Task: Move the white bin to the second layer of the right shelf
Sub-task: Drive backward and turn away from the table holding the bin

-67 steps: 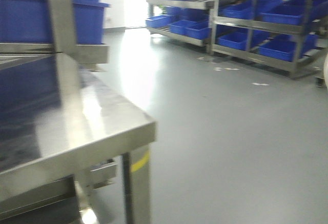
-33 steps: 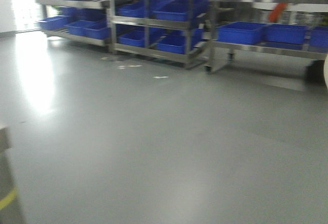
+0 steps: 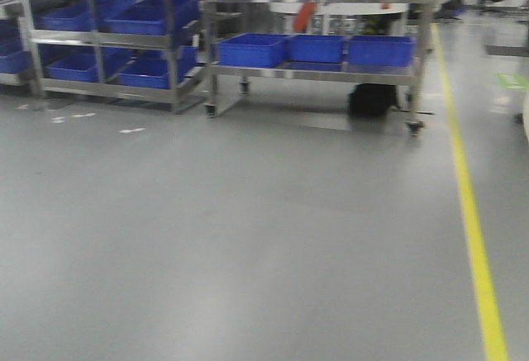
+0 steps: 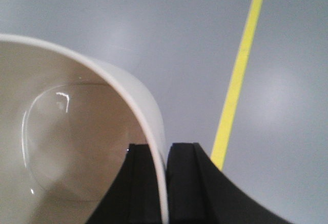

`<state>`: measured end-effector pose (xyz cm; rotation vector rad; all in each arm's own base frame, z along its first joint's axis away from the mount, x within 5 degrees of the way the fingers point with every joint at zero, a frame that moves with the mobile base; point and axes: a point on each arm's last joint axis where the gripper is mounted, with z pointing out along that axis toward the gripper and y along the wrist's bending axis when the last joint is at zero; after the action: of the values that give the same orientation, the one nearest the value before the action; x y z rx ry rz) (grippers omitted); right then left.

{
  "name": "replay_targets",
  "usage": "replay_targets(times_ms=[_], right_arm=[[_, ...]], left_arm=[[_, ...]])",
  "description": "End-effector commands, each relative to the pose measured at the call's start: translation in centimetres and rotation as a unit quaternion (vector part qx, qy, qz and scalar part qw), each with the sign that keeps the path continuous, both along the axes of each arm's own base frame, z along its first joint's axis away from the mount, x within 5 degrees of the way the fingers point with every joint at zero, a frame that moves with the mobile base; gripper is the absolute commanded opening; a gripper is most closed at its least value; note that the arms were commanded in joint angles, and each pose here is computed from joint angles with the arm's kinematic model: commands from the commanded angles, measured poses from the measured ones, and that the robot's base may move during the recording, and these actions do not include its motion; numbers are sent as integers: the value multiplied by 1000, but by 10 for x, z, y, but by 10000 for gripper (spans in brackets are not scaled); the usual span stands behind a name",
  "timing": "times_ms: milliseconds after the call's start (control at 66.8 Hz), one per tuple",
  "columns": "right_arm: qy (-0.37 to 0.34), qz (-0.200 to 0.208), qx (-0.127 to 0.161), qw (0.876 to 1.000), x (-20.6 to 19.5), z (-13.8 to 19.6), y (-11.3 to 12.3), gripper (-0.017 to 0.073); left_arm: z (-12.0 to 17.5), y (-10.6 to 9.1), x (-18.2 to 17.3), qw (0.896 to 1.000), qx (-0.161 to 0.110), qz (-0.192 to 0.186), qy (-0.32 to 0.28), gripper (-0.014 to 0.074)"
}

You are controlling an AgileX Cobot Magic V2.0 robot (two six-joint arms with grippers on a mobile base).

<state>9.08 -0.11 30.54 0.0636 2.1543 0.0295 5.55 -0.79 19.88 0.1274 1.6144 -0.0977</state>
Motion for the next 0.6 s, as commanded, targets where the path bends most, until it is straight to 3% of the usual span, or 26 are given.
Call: replay_targets(times_ms=[0, 584], right_arm=[[-61, -5, -1, 998, 4, 17, -1, 41], [-60, -5, -1, 998, 4, 17, -1, 41]], left_arm=[[-4, 0, 0, 999, -6, -2, -32, 85], [-4, 0, 0, 999, -6, -2, -32, 85]])
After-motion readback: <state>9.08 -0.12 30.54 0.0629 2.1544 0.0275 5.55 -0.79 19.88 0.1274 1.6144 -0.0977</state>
